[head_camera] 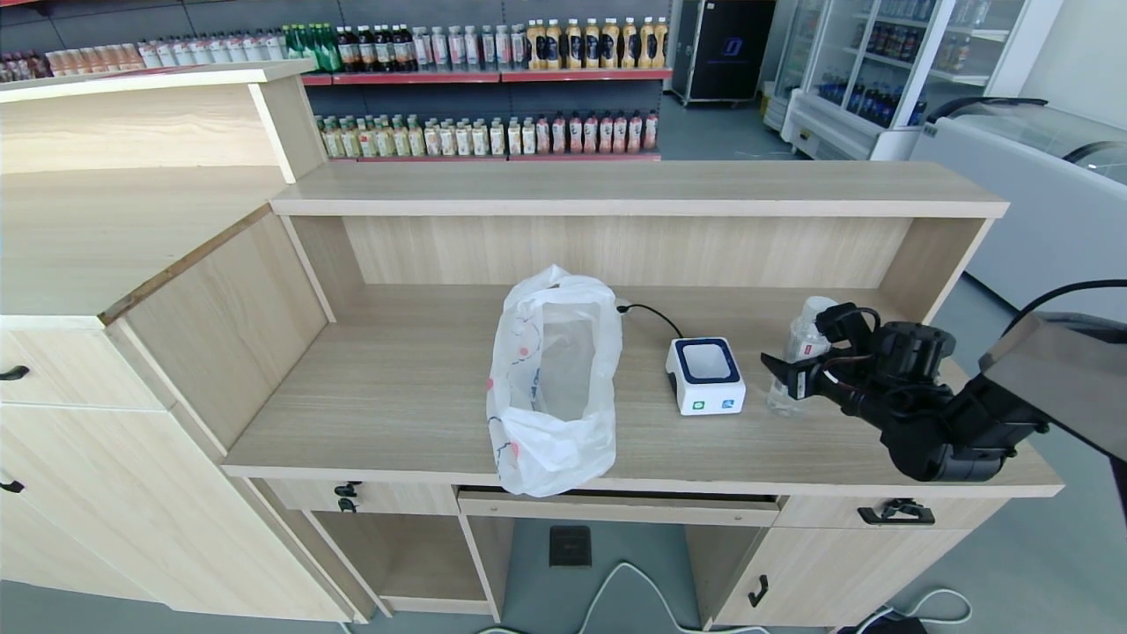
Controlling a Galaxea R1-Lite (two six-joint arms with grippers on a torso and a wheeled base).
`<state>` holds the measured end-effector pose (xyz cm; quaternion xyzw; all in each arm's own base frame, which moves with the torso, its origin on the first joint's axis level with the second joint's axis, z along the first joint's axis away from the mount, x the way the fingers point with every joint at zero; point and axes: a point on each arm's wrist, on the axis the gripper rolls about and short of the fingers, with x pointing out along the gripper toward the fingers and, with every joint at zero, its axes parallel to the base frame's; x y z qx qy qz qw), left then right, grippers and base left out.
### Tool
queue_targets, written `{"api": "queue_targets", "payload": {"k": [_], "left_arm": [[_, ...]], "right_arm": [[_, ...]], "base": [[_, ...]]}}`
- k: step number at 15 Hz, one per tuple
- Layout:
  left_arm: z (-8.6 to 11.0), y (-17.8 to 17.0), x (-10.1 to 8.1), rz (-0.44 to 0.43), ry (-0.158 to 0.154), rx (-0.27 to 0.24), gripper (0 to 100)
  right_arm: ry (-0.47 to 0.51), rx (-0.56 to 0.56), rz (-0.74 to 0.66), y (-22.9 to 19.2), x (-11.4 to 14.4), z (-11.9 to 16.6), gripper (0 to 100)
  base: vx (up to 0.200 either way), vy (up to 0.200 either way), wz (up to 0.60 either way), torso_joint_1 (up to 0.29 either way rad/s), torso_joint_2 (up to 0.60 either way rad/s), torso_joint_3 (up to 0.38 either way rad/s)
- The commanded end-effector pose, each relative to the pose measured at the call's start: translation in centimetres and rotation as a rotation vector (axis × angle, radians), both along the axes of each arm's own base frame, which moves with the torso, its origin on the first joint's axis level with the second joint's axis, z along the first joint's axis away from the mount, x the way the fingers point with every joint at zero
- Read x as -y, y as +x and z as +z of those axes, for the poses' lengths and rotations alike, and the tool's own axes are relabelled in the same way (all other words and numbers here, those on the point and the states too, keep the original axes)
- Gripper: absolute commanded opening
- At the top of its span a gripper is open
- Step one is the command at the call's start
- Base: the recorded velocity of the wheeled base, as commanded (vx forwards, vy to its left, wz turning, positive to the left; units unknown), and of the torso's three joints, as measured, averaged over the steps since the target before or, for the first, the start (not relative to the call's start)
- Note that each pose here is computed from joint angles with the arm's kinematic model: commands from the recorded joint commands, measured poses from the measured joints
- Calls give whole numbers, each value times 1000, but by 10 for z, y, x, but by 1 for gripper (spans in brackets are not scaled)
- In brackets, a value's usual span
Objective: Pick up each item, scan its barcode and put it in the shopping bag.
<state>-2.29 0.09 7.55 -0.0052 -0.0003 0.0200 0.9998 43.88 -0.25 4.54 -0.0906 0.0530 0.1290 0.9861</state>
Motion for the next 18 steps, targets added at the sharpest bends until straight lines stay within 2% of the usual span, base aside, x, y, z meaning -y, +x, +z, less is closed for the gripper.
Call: {"api": "queue_targets", "payload": {"k": [1, 4, 7, 8, 9, 10, 12, 15, 18], "left_arm": [[0, 0, 0, 1, 0, 0, 100], [0, 0, 0, 1, 0, 0, 100], [0, 0, 0, 1, 0, 0, 100], [0, 0, 0, 1, 0, 0, 100], [0, 0, 0, 1, 0, 0, 100], [0, 0, 0, 1, 0, 0, 100], [0, 0, 0, 1, 0, 0, 100], [0, 0, 0, 1, 0, 0, 100], [0, 0, 0, 1, 0, 0, 100]], "right_arm": [[13, 15, -6, -3, 2, 9, 0], [41, 50, -14, -16, 3, 37, 0], [142, 94, 4, -46, 4, 95, 0], [194, 83, 21, -71, 2, 129, 0], [194, 83, 21, -71, 2, 129, 0], [352, -29, 131, -141, -11, 199, 0], [436, -102, 222, -204, -25, 244, 0], [444, -179, 345, -268, -45, 266, 0], [433, -224, 433, -298, -55, 269, 0]], "base": [[0, 0, 0, 0, 0, 0], [0, 0, 0, 0, 0, 0], [0, 0, 0, 0, 0, 0], [0, 0, 0, 0, 0, 0], [0, 0, 0, 0, 0, 0], [0, 0, 0, 0, 0, 0], [0, 0, 0, 0, 0, 0], [0, 0, 0, 0, 0, 0], [0, 0, 0, 0, 0, 0]]}}
